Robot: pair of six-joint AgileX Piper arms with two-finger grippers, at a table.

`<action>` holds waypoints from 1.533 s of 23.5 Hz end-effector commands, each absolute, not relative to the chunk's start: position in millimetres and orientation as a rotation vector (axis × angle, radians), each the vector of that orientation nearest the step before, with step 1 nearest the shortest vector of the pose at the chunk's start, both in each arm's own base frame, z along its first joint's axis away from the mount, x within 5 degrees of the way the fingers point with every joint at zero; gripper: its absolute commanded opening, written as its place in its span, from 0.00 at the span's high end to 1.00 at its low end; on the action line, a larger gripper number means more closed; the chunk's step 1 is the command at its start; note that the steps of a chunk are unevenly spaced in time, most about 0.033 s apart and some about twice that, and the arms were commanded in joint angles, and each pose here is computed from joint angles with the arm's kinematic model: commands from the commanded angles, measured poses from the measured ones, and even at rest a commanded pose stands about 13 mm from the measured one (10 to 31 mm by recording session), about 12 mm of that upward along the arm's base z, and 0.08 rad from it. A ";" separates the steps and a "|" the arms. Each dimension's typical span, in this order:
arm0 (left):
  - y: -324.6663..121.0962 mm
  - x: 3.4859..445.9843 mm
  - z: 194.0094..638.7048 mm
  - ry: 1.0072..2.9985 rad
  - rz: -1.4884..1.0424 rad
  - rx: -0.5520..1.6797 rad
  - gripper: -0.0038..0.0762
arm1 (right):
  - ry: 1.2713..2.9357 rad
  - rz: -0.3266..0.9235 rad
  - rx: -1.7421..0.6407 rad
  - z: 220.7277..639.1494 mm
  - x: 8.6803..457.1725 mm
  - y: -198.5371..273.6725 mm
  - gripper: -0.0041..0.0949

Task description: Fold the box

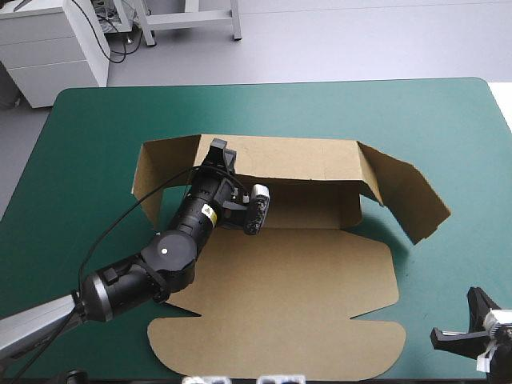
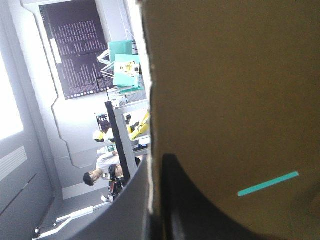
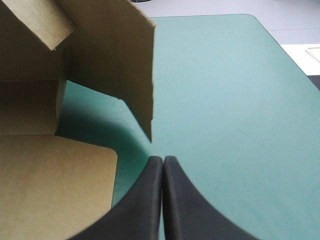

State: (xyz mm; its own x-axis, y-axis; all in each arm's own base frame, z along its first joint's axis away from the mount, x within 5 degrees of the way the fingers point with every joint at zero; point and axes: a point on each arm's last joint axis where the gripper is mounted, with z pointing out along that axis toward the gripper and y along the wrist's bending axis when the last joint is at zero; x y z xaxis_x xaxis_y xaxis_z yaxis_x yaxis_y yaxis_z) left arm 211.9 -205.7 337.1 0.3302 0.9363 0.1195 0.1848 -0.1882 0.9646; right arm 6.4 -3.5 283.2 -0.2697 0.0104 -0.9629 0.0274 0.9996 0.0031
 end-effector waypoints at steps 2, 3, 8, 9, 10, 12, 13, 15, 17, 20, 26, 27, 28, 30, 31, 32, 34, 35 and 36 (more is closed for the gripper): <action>-199.5 205.2 360.9 0.994 0.974 1.499 0.96 | 1.724 -0.020 0.019 296.6 1.9 -3.7 0.97; -200.3 203.8 361.1 0.995 0.977 1.496 0.96 | 1.724 -0.020 0.019 296.6 1.9 -3.7 0.97; -206.5 196.4 360.8 1.006 0.950 1.480 0.96 | 1.724 -0.020 0.019 296.6 1.9 -3.7 0.97; -204.9 198.3 359.3 1.049 0.969 1.450 0.96 | 1.724 -0.020 0.019 296.6 1.9 -3.7 0.97; -204.2 199.7 358.0 1.064 0.991 1.445 0.96 | 1.724 -0.020 0.019 296.6 1.9 -3.7 0.97; -205.2 203.1 353.4 1.093 1.017 1.434 0.96 | 1.724 -0.020 0.019 296.6 1.9 -3.7 0.97; -209.6 205.8 347.8 1.111 1.002 1.426 0.96 | 1.724 -0.020 0.019 296.6 1.9 -3.7 0.97; -216.5 210.8 340.5 1.079 1.046 1.442 0.96 | 1.724 -0.020 0.019 296.6 1.9 -3.7 0.97; -224.2 215.9 335.3 1.014 1.110 1.442 0.96 | 1.724 -0.020 0.019 296.6 1.9 -3.7 0.97; -231.0 220.7 325.3 1.012 1.128 1.466 0.96 | 1.724 -0.020 0.019 296.6 1.9 -3.7 0.97; -230.0 221.3 325.1 1.023 1.142 1.454 0.96 | 1.690 -0.019 0.017 299.7 2.3 -3.6 0.97; -229.4 221.5 325.5 1.025 1.150 1.450 0.96 | 1.658 -0.011 0.015 302.6 2.6 -3.0 0.97; -228.8 221.6 325.8 1.028 1.157 1.445 0.96 | 1.625 -0.002 0.014 305.9 2.5 -2.4 0.97; -227.8 221.8 326.3 1.033 1.170 1.438 0.96 | 1.583 0.024 0.017 312.4 4.9 -1.0 0.97; -227.6 221.8 326.4 1.033 1.172 1.437 0.96 | 1.594 0.028 0.017 315.0 8.2 -0.8 0.97; -227.6 221.8 326.4 1.033 1.172 1.437 0.96 | 1.622 0.028 0.018 317.7 13.0 -0.7 0.97; -227.6 221.8 326.4 1.030 1.176 1.440 0.96 | 1.700 0.017 0.016 322.8 27.9 -0.9 0.97; -227.7 221.8 326.3 1.030 1.174 1.441 0.96 | 1.731 0.016 0.015 326.8 36.8 -0.7 0.97; -227.9 221.8 326.2 1.029 1.172 1.443 0.96 | 1.731 0.014 0.013 333.2 41.7 -0.6 0.97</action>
